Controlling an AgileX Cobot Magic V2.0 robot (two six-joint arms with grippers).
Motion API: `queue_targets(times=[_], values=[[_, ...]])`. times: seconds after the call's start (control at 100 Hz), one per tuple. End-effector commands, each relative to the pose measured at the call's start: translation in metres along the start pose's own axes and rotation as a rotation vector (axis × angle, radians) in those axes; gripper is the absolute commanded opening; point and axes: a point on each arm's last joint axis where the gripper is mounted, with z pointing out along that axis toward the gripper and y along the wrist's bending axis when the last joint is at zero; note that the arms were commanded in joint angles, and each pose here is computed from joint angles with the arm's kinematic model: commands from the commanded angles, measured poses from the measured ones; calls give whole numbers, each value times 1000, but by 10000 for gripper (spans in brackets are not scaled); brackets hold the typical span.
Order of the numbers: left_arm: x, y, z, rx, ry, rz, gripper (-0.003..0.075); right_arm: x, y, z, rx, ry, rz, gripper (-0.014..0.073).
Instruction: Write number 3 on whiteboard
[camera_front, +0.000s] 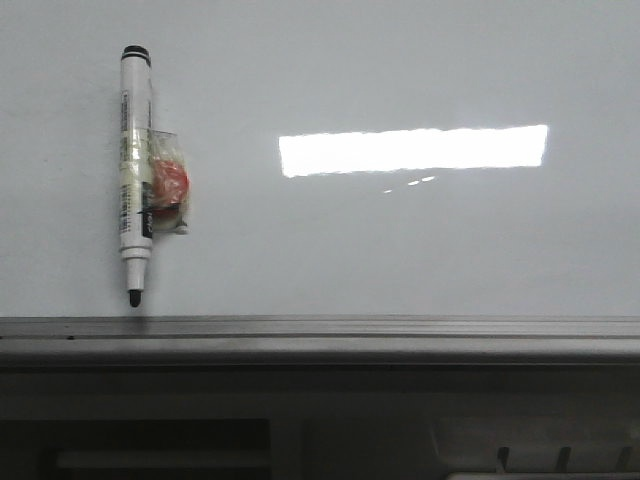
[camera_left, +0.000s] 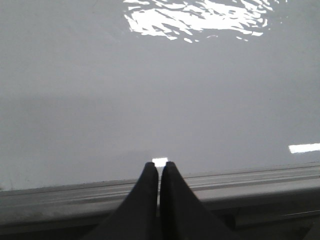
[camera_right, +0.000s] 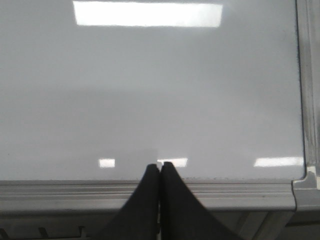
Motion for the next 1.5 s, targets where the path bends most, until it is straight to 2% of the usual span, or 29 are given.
queue_targets(times=[0.0, 1.22, 1.34, 1.49], values=[[-1, 0, 0, 1, -58, -20, -20, 7, 1, 2, 6, -5, -12, -61], [-2, 0, -1, -2, -64, -12, -20, 7, 1, 2, 6, -9, -12, -61], [-2, 0, -1, -2, -64, -12, -20, 1, 1, 2, -1, -69, -14, -61], [-2, -1, -1, 17, -66, -69, -20, -19, 4, -2, -26, -299, -15, -61]])
